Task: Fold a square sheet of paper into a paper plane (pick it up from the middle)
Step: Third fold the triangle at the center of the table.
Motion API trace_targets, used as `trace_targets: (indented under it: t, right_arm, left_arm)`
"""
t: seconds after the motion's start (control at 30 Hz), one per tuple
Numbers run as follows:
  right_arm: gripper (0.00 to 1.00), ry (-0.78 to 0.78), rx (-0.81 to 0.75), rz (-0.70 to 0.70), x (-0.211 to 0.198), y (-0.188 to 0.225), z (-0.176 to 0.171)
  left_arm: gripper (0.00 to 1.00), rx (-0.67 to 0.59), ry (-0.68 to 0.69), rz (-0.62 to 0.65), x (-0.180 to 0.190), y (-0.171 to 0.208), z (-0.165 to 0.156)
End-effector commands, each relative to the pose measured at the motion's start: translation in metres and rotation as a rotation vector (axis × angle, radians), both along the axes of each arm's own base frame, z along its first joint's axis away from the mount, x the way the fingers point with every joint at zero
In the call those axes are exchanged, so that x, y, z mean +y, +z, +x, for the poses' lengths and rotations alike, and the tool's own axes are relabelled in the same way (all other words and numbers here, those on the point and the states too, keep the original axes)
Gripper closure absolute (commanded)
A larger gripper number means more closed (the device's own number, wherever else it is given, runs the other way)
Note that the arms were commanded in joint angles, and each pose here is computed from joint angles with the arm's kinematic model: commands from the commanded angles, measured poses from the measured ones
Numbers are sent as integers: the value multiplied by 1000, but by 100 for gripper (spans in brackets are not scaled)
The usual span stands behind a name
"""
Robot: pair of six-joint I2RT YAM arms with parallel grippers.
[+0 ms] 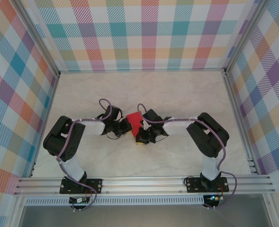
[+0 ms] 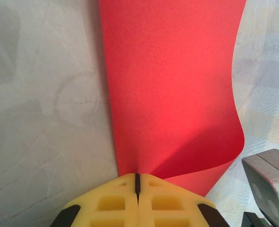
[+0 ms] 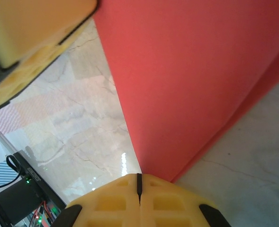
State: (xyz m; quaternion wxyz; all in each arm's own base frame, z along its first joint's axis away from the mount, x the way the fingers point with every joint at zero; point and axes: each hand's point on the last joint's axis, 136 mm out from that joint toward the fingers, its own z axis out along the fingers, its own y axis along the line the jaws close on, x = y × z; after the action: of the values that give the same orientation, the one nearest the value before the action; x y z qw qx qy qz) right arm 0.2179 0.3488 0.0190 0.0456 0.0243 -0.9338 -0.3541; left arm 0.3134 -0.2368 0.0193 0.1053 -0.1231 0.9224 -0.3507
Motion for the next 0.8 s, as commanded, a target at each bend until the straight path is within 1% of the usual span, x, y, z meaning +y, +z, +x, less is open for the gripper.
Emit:
trace_targets:
  t: [0.0, 0.1, 0.17, 0.27, 0.37, 0.5, 0.77]
  right_arm:
    - [100, 22, 9, -49, -6, -14, -6]
    - [100, 23, 8, -57, -7, -14, -5]
    - [100, 26, -15, -30, -2, -3, -1]
    - [100, 23, -101, 20, 6, 27, 12]
    - [100, 6, -194, 16, 5, 46, 27]
    - [100, -13, -201, -12, 3, 40, 41]
    - [100, -39, -173, -47, -2, 17, 52]
  left_arm:
    - [100, 94, 0, 62, 11, -28, -21]
    - [100, 94, 1, 62, 11, -28, -21]
    - [100, 94, 1, 64, 12, -28, -22]
    - [100, 93, 1, 64, 12, -28, -21]
    - [100, 93, 0, 64, 12, -28, -22]
    - [100, 89, -1, 60, 11, -27, -21]
    - [100, 84, -6, 53, 9, -24, -19]
